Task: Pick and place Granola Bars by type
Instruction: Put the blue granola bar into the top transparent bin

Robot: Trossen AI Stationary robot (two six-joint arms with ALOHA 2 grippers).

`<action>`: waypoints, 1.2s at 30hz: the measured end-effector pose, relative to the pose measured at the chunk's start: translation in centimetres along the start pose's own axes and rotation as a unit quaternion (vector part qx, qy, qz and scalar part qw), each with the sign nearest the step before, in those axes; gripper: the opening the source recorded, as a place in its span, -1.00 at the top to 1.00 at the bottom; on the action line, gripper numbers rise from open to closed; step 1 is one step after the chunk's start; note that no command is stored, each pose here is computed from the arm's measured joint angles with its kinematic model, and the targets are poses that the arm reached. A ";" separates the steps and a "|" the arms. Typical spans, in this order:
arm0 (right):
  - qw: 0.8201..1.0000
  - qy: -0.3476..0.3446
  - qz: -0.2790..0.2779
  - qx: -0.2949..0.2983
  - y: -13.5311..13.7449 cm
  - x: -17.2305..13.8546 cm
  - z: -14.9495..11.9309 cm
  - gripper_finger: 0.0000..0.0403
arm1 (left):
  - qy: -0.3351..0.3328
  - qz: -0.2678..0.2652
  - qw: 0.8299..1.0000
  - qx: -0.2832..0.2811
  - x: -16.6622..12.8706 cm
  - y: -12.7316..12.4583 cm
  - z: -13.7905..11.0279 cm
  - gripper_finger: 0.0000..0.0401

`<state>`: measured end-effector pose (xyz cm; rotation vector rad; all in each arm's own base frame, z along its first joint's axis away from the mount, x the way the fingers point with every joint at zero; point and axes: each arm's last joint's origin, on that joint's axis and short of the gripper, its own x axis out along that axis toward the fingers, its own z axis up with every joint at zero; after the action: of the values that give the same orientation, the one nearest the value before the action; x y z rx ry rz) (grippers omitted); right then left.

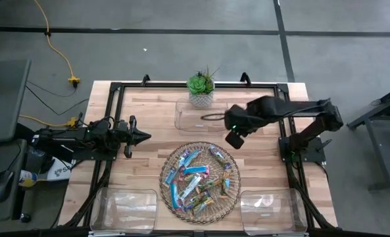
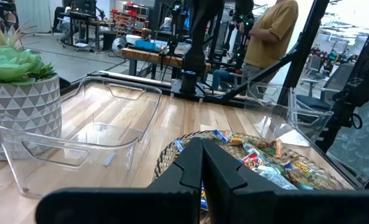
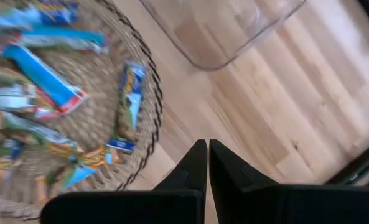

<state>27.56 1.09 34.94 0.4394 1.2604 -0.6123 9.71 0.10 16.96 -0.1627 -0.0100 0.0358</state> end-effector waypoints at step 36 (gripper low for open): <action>0.973 -0.014 0.229 0.012 3.7 11.2 -1.0 0.11 | 0.000 0.000 1.000 0.000 0.0 0.0 0.0 1.00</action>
<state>31.29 2.50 23.79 0.7132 1.0755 -0.2399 9.71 0.10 16.96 -0.1626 -0.0100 0.0358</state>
